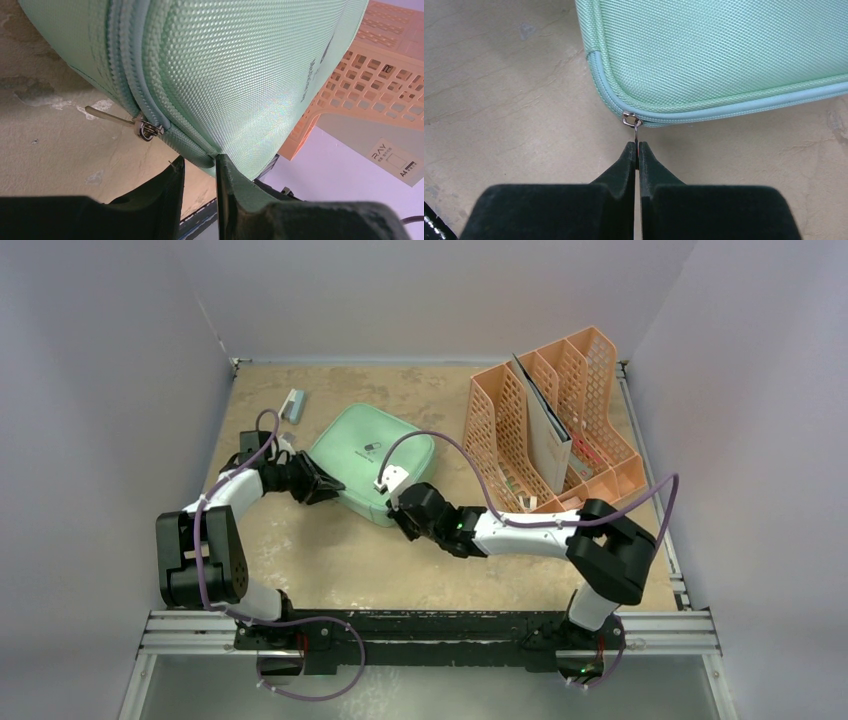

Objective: Organize the medicine kit
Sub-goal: Zip the medicine box at the center of the board.

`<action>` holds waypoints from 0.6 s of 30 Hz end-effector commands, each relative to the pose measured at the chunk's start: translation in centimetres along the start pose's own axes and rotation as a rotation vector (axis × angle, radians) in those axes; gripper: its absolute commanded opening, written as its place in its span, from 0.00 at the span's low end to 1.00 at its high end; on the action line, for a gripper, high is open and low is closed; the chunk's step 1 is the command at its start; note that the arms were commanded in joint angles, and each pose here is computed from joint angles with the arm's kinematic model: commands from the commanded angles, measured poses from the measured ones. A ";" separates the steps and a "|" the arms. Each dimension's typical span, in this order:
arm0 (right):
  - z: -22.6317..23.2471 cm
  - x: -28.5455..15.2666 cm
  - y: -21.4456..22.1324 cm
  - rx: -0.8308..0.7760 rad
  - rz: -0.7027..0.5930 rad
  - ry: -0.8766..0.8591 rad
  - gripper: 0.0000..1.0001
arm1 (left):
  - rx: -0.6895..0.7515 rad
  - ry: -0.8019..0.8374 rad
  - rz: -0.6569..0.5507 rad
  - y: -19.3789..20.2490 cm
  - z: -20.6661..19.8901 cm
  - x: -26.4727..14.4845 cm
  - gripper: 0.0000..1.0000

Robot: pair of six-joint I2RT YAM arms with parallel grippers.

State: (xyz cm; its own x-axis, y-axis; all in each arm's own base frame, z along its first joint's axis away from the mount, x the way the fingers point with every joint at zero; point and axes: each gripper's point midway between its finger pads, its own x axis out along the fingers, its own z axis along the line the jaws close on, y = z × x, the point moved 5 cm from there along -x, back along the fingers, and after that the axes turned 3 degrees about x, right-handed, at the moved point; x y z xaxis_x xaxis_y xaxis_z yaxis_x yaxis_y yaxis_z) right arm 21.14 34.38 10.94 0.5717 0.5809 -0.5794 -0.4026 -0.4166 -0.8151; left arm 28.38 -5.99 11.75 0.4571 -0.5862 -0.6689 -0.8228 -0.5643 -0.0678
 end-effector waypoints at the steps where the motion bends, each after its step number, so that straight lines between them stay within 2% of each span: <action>1: -3.0 -1.0 -0.8 0.040 -0.019 0.090 0.00 | 0.022 -0.119 -0.064 -1.2 2.2 0.0 0.25; 12: -3.6 -0.4 -1.4 -0.006 -0.011 0.081 0.00 | 0.027 -0.109 -0.061 -1.3 2.0 -0.1 0.25; 18: -2.1 0.4 -2.6 0.011 -0.060 -0.005 0.00 | 0.077 -0.016 -0.080 -1.0 -0.5 -1.7 0.29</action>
State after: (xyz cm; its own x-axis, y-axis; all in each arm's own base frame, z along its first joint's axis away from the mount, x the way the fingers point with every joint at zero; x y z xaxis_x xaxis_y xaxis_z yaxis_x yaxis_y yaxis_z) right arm 22.54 33.07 11.08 0.5707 0.5710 -0.5902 -0.4108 -0.4238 -0.8072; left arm 28.35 -5.82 11.77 0.4607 -0.5837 -0.6687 -0.8261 -0.5574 -0.0826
